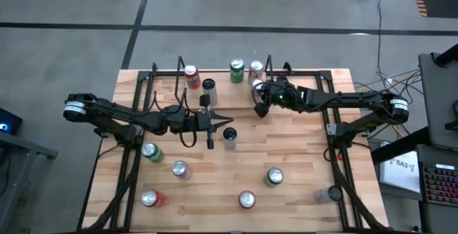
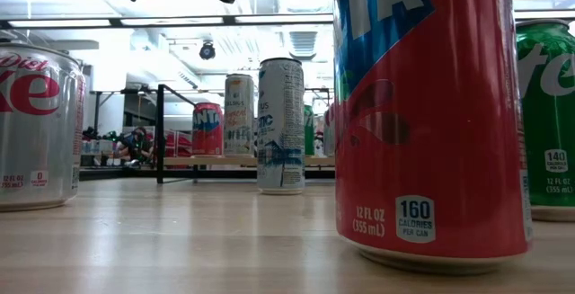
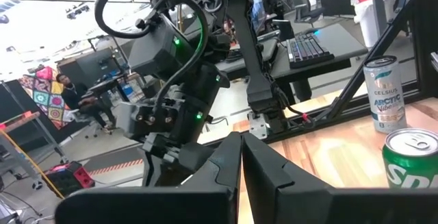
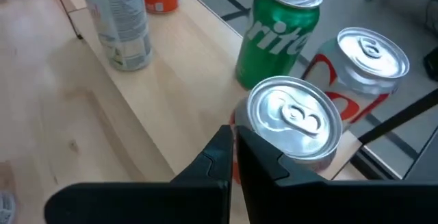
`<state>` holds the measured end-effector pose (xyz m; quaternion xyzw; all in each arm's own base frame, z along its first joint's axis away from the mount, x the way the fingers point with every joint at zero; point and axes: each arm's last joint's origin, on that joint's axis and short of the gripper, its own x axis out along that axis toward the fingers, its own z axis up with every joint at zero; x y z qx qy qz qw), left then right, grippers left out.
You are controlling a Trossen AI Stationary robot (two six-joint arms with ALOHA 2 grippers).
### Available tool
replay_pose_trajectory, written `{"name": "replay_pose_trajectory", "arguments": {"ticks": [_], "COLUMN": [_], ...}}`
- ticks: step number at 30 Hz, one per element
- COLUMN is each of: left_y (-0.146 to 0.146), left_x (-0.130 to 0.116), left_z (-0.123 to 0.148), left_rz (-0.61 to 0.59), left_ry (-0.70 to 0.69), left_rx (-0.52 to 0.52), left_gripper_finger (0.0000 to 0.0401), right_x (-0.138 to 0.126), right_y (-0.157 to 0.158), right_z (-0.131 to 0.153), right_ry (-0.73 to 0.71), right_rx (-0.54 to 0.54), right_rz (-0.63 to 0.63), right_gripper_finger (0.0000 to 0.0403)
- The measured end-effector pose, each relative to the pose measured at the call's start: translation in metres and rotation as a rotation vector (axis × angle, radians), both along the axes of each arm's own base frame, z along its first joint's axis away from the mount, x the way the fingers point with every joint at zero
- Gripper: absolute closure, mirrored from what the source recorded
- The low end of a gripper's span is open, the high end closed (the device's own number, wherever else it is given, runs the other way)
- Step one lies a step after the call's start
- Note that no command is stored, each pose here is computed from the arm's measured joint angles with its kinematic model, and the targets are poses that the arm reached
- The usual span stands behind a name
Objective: Sort soda cans
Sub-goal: Put the top red silver soda can on the shelf and align it with the other red silver soda can
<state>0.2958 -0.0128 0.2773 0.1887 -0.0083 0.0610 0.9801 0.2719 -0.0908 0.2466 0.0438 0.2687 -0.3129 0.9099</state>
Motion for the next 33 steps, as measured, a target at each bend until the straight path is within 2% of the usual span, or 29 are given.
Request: {"name": "replay_pose_trajectory", "arguments": {"ticks": [11, 22, 28, 33], "left_y": [0.000, 0.000, 0.000, 0.000], "left_x": [0.000, 0.000, 0.000, 0.001], "left_z": [-0.001, -0.001, -0.001, 0.002], "left_rz": [-0.001, 0.000, -0.004, -0.006], "left_ry": [0.005, 0.002, -0.005, -0.014], "left_rx": [-0.029, -0.005, -0.072, -0.149], "left_gripper_finger": [0.0401, 0.0401, 0.0401, 0.0401], "right_x": [-0.003, -0.001, -0.009, -0.027], "right_y": [0.003, -0.002, 0.001, 0.010], "right_z": [-0.004, 0.002, 0.015, 0.038], "right_ry": [0.017, -0.002, -0.038, -0.127], "right_rx": [0.086, -0.023, -0.027, 0.015], "right_rz": [0.011, -0.021, -0.003, 0.086], "right_gripper_finger": [0.0392, 0.0392, 0.0392, 0.0392]}}
